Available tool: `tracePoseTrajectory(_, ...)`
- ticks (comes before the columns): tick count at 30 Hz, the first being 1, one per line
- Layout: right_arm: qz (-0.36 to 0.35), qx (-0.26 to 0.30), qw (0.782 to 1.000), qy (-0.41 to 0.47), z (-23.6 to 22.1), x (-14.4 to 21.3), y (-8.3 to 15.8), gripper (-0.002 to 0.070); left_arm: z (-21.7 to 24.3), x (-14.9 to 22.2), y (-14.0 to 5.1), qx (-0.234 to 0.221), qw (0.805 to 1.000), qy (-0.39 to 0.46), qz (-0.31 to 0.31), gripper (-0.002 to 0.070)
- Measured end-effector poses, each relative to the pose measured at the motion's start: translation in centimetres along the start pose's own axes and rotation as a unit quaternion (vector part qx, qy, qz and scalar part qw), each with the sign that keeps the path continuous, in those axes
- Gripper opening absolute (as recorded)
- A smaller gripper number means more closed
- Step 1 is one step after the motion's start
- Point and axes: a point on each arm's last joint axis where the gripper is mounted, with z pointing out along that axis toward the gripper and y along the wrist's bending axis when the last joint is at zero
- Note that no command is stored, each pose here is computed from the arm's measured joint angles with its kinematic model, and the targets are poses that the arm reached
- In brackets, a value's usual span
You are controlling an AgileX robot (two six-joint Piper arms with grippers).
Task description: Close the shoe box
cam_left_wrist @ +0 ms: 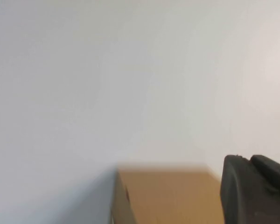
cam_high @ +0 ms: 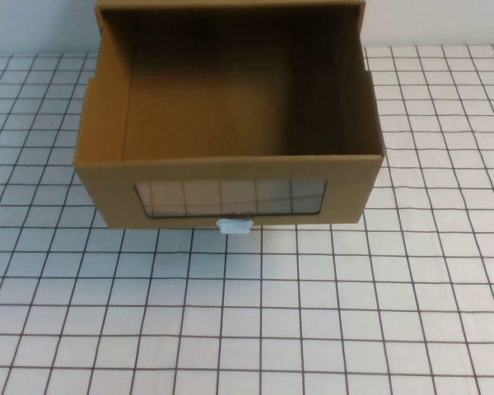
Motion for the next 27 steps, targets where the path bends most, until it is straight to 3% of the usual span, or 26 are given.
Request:
tracePoseTrajectory(4,0.026,-0.028,0.990,0.133,4.4,2.6,-0.2,-0.0014,5.4,1.5,0.3,0.002,0.985,0.167,-0.033,-0.0004)
tracePoseTrajectory(10,0.086,-0.069,0.941,0.320,9.5,8.5,0.2,-0.0014,12.8,5.1,0.9,0.011,0.945,0.320,-0.073,-0.0004)
tracePoseTrajectory(15,0.080,-0.084,0.925,0.361,12.2,11.2,0.1,-0.0013,17.0,7.9,1.3,0.020,0.929,0.353,-0.109,-0.0004)
tracePoseTrajectory(20,0.152,-0.119,0.900,0.390,14.3,13.2,0.9,-0.0013,20.1,10.9,1.2,0.043,0.907,0.384,-0.166,-0.0004)
tracePoseTrajectory(23,0.146,-0.186,0.879,0.415,15.7,15.2,1.6,-0.0014,21.6,11.6,0.6,0.095,0.908,0.367,-0.180,-0.0004)
tracePoseTrajectory(27,0.102,-0.295,0.846,0.432,17.3,18.1,2.9,-0.0013,23.3,11.6,-0.5,0.198,0.920,0.307,-0.140,-0.0004)
